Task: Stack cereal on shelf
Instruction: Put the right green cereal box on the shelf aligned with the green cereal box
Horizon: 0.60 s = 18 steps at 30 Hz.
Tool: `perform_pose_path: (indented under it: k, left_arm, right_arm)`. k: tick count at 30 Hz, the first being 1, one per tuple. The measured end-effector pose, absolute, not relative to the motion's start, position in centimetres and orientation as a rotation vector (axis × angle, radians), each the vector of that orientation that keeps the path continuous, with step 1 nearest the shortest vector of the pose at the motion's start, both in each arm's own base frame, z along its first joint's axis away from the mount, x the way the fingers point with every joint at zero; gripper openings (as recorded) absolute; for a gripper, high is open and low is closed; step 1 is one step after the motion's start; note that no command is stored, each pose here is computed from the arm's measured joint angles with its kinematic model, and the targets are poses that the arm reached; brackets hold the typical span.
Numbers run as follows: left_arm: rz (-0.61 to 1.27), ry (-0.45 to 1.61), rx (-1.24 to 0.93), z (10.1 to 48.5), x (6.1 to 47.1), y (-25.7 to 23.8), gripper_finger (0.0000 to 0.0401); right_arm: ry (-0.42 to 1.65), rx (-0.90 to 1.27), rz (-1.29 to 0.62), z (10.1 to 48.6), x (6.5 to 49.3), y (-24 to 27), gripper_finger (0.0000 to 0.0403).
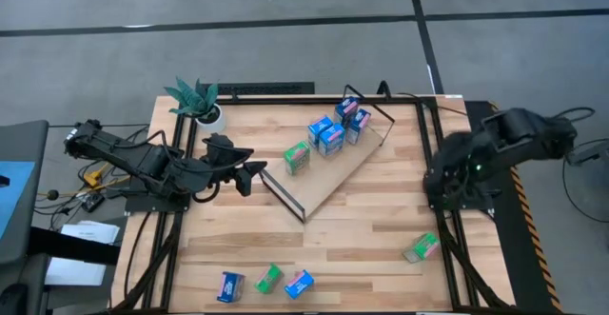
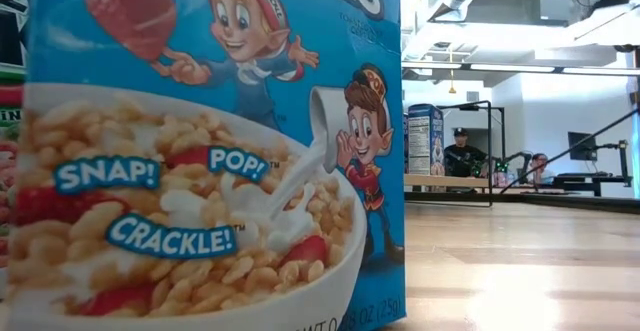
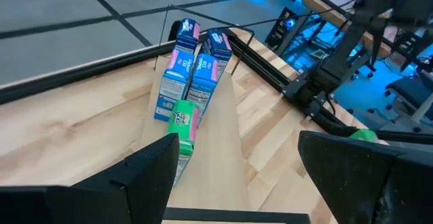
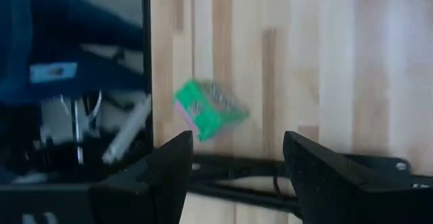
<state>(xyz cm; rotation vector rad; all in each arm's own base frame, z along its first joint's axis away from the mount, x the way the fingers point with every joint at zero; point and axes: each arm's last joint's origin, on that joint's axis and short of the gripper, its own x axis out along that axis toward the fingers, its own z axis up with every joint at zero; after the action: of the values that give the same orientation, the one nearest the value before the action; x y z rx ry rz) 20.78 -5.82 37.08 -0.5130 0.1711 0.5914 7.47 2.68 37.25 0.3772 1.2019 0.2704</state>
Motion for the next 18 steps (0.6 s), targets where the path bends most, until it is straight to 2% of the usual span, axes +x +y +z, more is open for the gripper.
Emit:
perform_pose_path:
  k: [8, 13, 18]
  left_arm:
    - [0.591, 0.176, -0.526, 37.0, 20.7, -5.8, 0.0293]
    - [0.59, 0.17, -0.536, 36.8, 20.8, -5.9, 0.0293]
    - [0.603, 0.181, -0.579, 36.1, 20.9, -5.9, 0.0293]
  right_arm:
    - [1.282, 0.194, 0.527, 34.7, 8.7, 5.7, 0.0267]
    - [1.301, 0.022, 0.642, 34.0, 9.4, 7.0, 0.0315]
    - [1.301, -0.04, 0.618, 33.4, 9.6, 7.2, 0.0361]
